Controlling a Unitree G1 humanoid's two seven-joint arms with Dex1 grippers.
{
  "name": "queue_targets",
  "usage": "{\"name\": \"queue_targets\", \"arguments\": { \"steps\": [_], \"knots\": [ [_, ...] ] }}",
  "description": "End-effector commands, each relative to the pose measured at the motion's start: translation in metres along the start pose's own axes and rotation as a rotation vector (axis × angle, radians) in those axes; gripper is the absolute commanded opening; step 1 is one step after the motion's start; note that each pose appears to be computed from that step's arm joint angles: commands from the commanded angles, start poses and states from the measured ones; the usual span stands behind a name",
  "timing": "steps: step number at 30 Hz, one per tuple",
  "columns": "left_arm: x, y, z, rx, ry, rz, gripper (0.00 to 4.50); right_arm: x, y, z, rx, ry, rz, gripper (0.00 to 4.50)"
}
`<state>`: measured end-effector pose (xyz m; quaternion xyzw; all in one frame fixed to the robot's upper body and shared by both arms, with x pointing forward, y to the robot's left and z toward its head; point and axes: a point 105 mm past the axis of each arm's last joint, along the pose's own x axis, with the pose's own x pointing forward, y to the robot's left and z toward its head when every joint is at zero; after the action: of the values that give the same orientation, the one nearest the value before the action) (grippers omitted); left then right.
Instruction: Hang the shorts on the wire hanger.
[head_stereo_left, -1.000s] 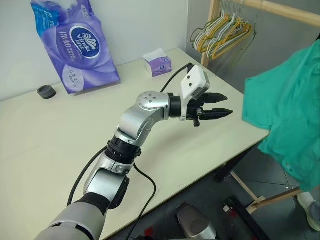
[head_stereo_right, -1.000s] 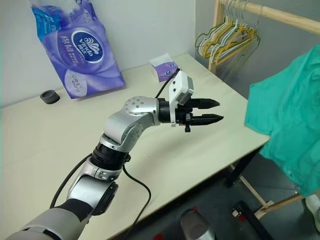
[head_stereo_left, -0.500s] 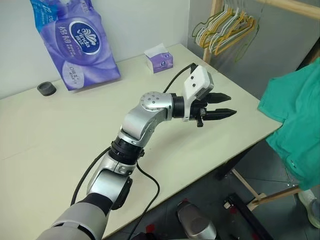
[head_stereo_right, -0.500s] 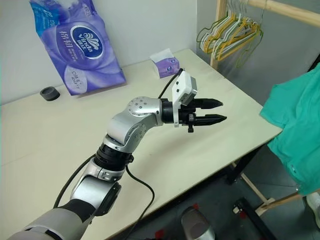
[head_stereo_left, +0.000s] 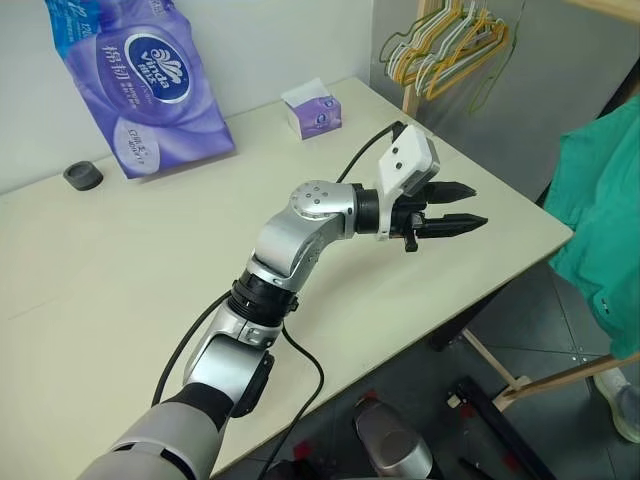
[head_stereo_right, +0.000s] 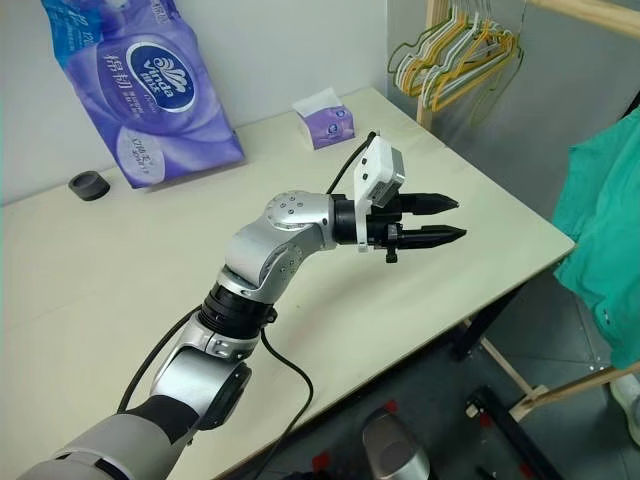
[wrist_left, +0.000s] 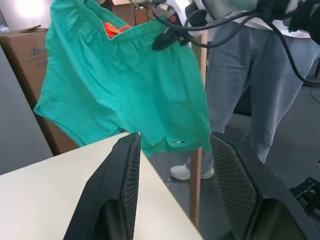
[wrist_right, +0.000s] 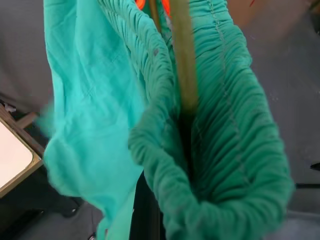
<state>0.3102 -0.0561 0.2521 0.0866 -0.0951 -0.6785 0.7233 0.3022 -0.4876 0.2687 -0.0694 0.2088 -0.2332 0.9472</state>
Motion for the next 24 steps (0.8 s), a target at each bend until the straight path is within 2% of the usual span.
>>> {"name": "queue_targets", "arguments": {
  "steps": [1, 11, 24],
  "knots": [
    [0.0, -0.001, 0.016, 0.05, -0.033, -0.004, 2.29, -0.002, -0.007, 0.001, 0.039, 0.001, -0.016, 0.0],
    [0.001, -0.003, 0.014, 0.049, -0.025, -0.02, 2.29, 0.002, 0.007, -0.02, 0.131, 0.099, 0.063, 0.0],
    [0.019, -0.004, 0.026, -0.018, -0.069, -0.133, 2.29, -0.002, 0.01, -0.013, 0.223, 0.091, 0.095, 0.0]
  ]
}}
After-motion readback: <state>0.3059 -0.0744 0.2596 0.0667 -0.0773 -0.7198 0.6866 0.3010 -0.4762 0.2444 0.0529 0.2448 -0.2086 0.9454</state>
